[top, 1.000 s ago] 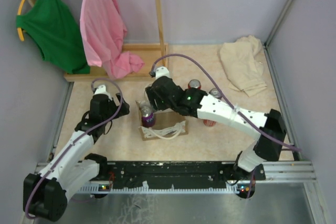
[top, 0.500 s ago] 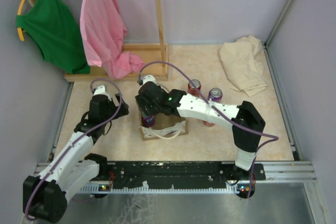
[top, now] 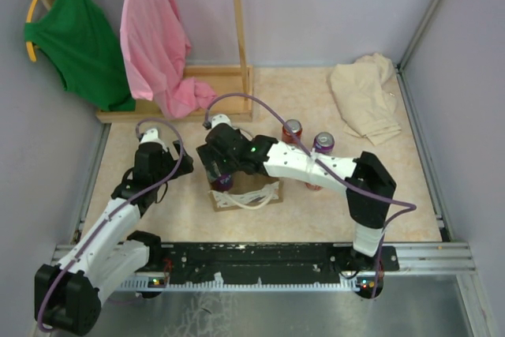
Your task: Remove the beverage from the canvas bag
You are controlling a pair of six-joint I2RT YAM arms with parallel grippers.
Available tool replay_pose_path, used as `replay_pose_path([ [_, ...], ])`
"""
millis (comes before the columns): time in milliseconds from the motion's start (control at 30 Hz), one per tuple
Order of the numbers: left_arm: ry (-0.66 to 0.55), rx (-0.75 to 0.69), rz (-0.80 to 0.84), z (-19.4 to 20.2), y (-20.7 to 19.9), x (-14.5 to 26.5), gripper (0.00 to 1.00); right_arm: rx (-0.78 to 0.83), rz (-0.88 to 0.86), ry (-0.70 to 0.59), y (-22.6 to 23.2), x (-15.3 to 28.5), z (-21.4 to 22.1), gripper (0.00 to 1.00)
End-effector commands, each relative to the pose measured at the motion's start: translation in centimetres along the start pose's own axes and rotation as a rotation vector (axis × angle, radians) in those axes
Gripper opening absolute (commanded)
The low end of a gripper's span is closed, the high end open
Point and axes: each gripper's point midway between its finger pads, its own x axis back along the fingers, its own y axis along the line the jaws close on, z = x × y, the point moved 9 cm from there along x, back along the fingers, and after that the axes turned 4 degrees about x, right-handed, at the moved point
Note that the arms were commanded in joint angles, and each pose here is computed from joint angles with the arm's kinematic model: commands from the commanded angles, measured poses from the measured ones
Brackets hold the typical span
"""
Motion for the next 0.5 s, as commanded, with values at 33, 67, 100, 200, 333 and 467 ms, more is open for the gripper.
replay_pose_path([
  [33,-0.005,-0.002,-0.005,0.0,0.0,0.0,0.99,0.004,-0.036,-0.028,1.4,-0.7,-1.2,0.88],
  [67,-0.005,-0.002,-0.005,0.0,0.0,-0.1,0.99,0.007,-0.031,-0.025,1.4,-0.9,-1.1,0.90],
  [100,-0.005,-0.002,-0.004,0.0,0.0,-0.1,0.99,0.010,-0.024,-0.021,1.5,-1.1,-1.0,0.92],
  [200,-0.004,-0.002,-0.003,0.0,0.0,-0.1,0.99,0.019,0.011,-0.005,1.2,-1.7,-0.6,0.95],
  [333,0.002,-0.003,0.000,0.0,-0.1,-0.2,0.99,0.024,0.052,0.020,0.9,-2.5,0.2,0.95],
  [467,0.002,-0.003,0.006,0.0,-0.2,-0.2,0.99,0.025,0.079,0.033,0.6,-3.0,0.8,0.94],
])
